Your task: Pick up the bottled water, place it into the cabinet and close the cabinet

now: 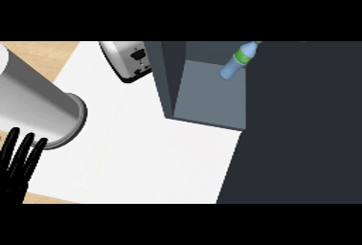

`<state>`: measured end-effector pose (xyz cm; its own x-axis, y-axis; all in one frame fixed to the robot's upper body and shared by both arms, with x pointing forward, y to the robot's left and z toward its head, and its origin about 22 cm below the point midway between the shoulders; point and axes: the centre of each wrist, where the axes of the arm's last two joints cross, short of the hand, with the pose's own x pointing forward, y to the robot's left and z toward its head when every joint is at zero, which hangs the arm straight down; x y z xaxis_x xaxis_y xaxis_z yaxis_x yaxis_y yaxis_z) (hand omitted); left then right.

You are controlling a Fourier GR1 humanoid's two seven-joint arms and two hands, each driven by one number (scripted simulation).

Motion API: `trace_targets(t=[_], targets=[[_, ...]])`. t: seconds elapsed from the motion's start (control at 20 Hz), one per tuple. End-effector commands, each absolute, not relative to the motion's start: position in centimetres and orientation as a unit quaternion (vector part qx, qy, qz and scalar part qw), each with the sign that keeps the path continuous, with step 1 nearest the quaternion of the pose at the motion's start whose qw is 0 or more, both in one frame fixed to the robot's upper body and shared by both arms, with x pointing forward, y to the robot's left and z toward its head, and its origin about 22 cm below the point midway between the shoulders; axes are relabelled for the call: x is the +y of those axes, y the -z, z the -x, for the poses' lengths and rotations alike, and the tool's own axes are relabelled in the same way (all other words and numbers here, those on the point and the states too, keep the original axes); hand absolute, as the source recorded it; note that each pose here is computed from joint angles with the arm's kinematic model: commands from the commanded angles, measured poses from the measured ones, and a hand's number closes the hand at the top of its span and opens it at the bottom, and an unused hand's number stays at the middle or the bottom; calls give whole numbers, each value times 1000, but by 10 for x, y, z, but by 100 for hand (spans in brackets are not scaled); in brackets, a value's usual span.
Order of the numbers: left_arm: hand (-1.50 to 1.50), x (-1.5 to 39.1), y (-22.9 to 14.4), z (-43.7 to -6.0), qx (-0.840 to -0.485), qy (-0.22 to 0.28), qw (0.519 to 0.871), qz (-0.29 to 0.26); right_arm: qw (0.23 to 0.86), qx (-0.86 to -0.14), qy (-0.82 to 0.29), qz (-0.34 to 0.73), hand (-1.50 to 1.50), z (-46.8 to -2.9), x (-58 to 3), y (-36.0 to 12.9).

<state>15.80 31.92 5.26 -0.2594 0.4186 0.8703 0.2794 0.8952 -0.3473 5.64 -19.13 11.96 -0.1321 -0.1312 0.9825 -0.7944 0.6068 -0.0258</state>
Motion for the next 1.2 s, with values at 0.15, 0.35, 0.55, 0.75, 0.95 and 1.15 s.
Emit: trace_targets(t=[0.15,0.35,0.55,0.75,0.95,1.15], targets=[[-150,330,-61,-160,-788,-38,570,231,521,-669,-382,-369,150,-62,-172,-134],[-150,328,-64,-163,-787,-32,569,238,488,-663,-450,-347,-150,-72,-179,-140],[-150,331,-64,-164,-786,-31,570,237,476,-668,-449,-355,150,-76,-176,-142],[-150,337,-68,-166,-790,-29,566,233,473,-667,-462,-344,150,-81,-176,-143],[-150,340,-65,-164,-786,-33,571,235,465,-660,-483,-340,150,-84,-177,-145],[-150,343,-66,-164,-786,-29,572,234,463,-676,-470,-329,150,-90,-178,-146]])
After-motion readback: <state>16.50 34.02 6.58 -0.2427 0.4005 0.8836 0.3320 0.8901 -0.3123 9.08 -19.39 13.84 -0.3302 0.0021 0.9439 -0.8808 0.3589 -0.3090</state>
